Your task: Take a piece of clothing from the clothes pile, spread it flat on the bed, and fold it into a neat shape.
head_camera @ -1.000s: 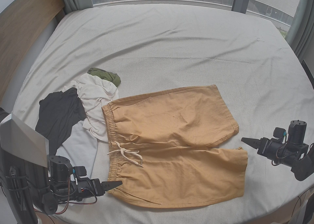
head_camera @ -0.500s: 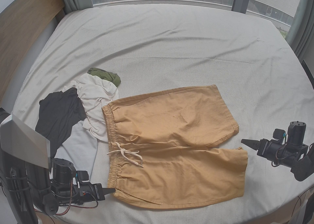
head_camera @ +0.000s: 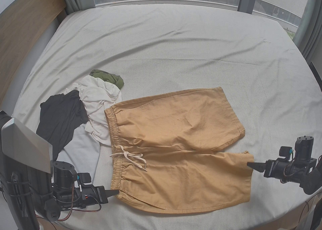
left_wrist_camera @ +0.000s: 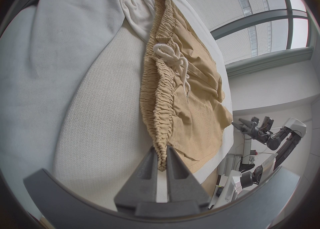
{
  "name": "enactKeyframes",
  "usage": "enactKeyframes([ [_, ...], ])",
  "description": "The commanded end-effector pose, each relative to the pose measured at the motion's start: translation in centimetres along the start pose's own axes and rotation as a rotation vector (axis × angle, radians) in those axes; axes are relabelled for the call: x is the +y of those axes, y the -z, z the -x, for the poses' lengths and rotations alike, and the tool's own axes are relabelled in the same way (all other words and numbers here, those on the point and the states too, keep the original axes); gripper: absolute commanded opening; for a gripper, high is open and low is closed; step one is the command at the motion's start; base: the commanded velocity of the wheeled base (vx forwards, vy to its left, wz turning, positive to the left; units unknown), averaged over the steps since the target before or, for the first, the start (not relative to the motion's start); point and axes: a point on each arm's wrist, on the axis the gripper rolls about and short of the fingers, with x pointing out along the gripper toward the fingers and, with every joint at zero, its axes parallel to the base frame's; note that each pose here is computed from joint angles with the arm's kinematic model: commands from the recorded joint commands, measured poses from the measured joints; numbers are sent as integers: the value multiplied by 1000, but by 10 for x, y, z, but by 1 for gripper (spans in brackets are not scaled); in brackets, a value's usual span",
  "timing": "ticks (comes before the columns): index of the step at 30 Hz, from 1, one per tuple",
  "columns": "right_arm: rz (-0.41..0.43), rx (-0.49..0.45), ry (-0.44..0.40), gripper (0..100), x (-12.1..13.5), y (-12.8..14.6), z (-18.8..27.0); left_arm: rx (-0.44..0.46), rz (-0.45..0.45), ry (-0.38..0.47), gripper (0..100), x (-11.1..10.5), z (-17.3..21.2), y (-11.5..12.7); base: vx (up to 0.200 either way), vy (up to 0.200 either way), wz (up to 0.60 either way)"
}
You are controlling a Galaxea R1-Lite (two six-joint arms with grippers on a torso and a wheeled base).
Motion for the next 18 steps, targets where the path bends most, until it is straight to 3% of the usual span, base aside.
enactKeyframes([
  [1, -3, 87, 13, 100, -2, 19, 3, 13, 6, -7, 0, 1, 2, 4, 0, 0, 0],
  [6, -24, 192, 33, 100, -4, 31, 4, 15, 6, -7, 0, 1, 2, 4, 0, 0, 0],
  [11, 12, 340, 41, 100, -7, 46, 8, 23, 8, -13, 0, 2, 0, 5, 0, 0, 0],
  [18, -12, 391, 20, 100, -8, 51, 6, 23, 8, -13, 0, 2, 0, 5, 0, 0, 0],
])
